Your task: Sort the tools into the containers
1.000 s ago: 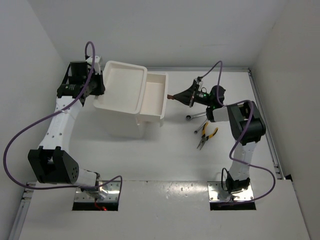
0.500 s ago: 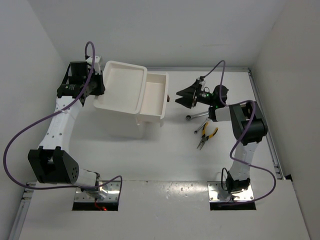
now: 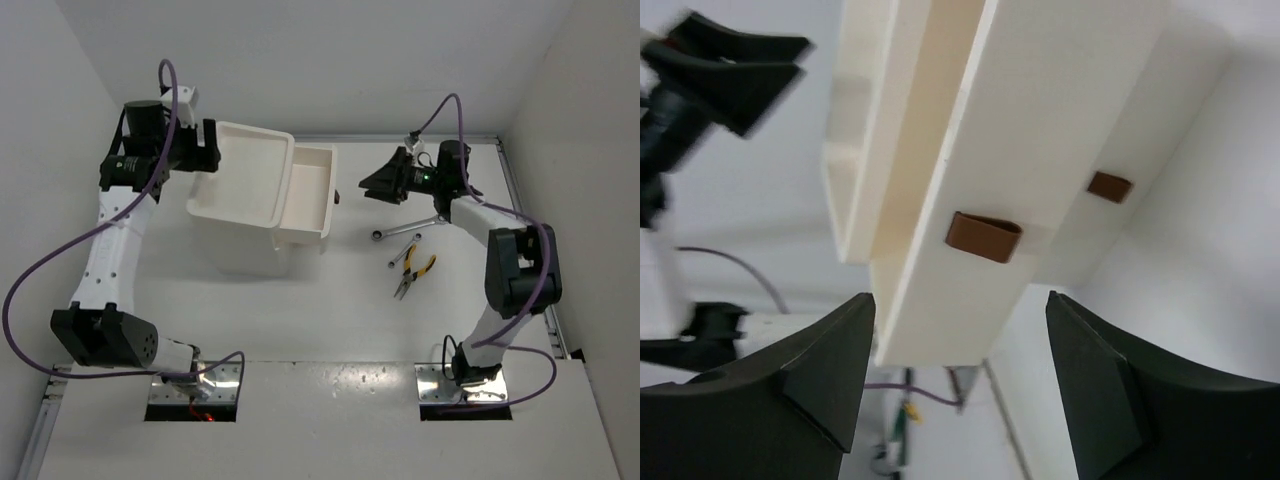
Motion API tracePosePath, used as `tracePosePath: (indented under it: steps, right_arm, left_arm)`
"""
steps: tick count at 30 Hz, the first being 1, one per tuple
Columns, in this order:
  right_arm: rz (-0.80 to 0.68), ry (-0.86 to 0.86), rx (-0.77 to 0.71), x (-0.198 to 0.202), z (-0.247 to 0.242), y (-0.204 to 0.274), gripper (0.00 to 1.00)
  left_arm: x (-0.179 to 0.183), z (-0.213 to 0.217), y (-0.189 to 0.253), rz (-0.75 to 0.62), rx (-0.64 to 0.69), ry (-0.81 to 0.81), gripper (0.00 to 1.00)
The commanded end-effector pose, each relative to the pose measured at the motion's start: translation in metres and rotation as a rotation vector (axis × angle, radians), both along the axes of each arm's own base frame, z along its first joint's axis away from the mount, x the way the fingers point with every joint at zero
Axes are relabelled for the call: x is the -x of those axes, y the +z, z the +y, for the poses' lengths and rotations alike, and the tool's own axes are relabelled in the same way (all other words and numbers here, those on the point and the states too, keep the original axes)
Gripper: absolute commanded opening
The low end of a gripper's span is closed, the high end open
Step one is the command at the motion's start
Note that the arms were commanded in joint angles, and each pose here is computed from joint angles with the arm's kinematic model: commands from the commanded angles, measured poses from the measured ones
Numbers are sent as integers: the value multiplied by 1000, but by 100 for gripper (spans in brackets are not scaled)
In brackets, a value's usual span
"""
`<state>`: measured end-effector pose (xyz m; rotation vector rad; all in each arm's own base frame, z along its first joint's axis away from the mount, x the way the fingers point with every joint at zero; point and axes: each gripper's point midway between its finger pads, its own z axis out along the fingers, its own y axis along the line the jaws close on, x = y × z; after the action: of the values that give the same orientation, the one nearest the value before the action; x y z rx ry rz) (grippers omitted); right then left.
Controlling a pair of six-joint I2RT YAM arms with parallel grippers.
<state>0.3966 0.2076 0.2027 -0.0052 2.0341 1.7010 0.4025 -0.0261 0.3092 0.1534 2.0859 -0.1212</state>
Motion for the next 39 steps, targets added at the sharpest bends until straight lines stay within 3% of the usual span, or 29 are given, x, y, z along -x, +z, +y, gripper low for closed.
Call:
tracePosePath:
  steps: [1,4,5,8,13,16,17,22,24,27,32,39]
  right_arm:
    - [-90,-1,243,12,-22,-17,70]
    - [-74,-101,423,8,-54,-23,70]
    - [18,-139,524,18,-71,-42,70]
    - [162,-222,679,44,-103,-60,69]
    - [293,-316,854,79,-139,-78,62]
    - [139,-145,929,89,-145,-83,57]
    - [-30,-53,997,88,-158,-77,57]
    - [-587,211,1158,86,-180,-72,59]
    - [-778,414,1198,95,-183,-87,59]
    - [-940,577,1196,99,-185,-100,57]
    - [-932,756,1050,99,-180,-118,51]
    - [-983,924,1014,91,-185,-146,50]
  left_arm:
    - [0,-1,59,-150,-7,5,87]
    - [11,9,94,-234,-9,71,97]
    - [15,12,100,-247,0,99,99]
    - [31,31,115,-310,4,224,99]
    - [49,52,98,-289,-11,359,99]
    - [61,56,95,-295,-43,361,99]
    - [66,58,94,-295,-79,347,99]
    - [70,47,85,-279,-126,235,99]
    - [70,41,85,-280,-114,207,99]
    - [63,39,78,-258,-113,195,99]
    - [57,35,68,-229,-95,177,99]
    - [52,35,61,-210,-106,173,99]
